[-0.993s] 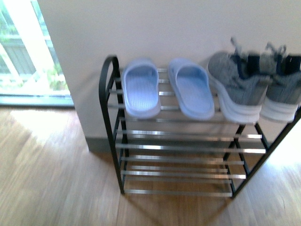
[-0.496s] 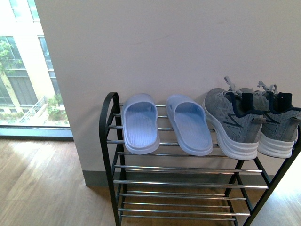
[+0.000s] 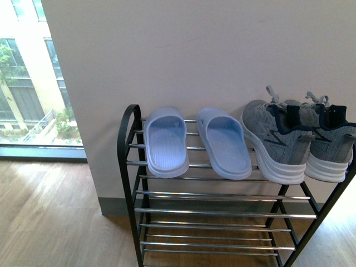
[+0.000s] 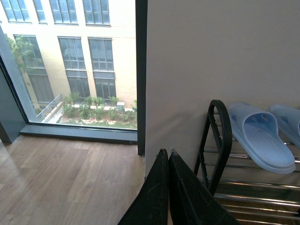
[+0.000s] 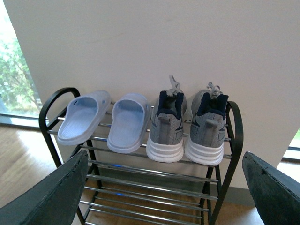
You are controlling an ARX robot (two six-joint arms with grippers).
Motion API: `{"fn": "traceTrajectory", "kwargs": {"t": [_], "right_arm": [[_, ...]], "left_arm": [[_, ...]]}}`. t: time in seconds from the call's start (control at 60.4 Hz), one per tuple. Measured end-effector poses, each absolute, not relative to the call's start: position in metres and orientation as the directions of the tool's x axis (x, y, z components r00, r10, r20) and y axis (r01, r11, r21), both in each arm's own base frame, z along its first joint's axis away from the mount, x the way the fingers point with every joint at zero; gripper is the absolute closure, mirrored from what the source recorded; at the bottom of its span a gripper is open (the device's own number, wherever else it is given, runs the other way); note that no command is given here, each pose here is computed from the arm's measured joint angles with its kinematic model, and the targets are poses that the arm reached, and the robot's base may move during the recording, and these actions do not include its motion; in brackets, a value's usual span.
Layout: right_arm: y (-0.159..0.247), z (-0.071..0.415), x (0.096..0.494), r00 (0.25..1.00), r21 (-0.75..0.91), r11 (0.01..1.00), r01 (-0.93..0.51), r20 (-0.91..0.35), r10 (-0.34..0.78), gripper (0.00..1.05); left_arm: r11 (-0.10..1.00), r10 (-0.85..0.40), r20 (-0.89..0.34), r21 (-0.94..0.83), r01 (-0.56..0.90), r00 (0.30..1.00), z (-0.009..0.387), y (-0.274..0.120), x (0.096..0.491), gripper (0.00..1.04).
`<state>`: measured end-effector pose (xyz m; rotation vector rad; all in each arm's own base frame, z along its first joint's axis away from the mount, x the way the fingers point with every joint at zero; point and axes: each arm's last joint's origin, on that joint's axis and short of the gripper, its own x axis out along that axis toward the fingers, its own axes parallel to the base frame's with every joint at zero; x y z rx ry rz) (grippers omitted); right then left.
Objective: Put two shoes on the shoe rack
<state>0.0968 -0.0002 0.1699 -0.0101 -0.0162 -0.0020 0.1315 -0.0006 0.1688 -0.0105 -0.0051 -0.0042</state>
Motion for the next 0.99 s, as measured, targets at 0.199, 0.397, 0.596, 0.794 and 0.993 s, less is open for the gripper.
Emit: {"fn": "traceTrajectory", "kwargs": {"t": [0.199,0.397,0.596,0.794,0.993], "right_arm": [[0.000,0.170,0.097,1.000,-0.010,1.000,0.002,0.016,-0.002,0.09],[0.000,0.170,0.097,1.000,-0.010,1.000,0.002,0.016,-0.002,0.09],[0.000,0.170,0.097,1.000,-0.010,1.000,0.002,0.016,-0.002,0.09],[0.000,0.170,0.097,1.000,-0.010,1.000,0.002,0.016,-0.002,0.09],[0.000,0.170,0.097,1.000,-0.010,1.000,0.002,0.016,-0.002,0.09]], "left_arm": [[1.000,-0.004,0.010,-0.010,0.004,1.000,0.170,-0.001,0.125,1.03],[1.000,-0.004,0.014,-0.010,0.004,1.000,0.171,-0.001,0.118,1.03],[1.000,-0.004,0.013,-0.010,0.004,1.000,0.171,0.000,0.113,1.03],[1.000,-0.004,0.014,-0.010,0.004,1.000,0.171,0.000,0.109,1.03],[1.000,-0.004,0.001,-0.011,0.004,1.000,0.167,0.000,0.098,1.03]]}}
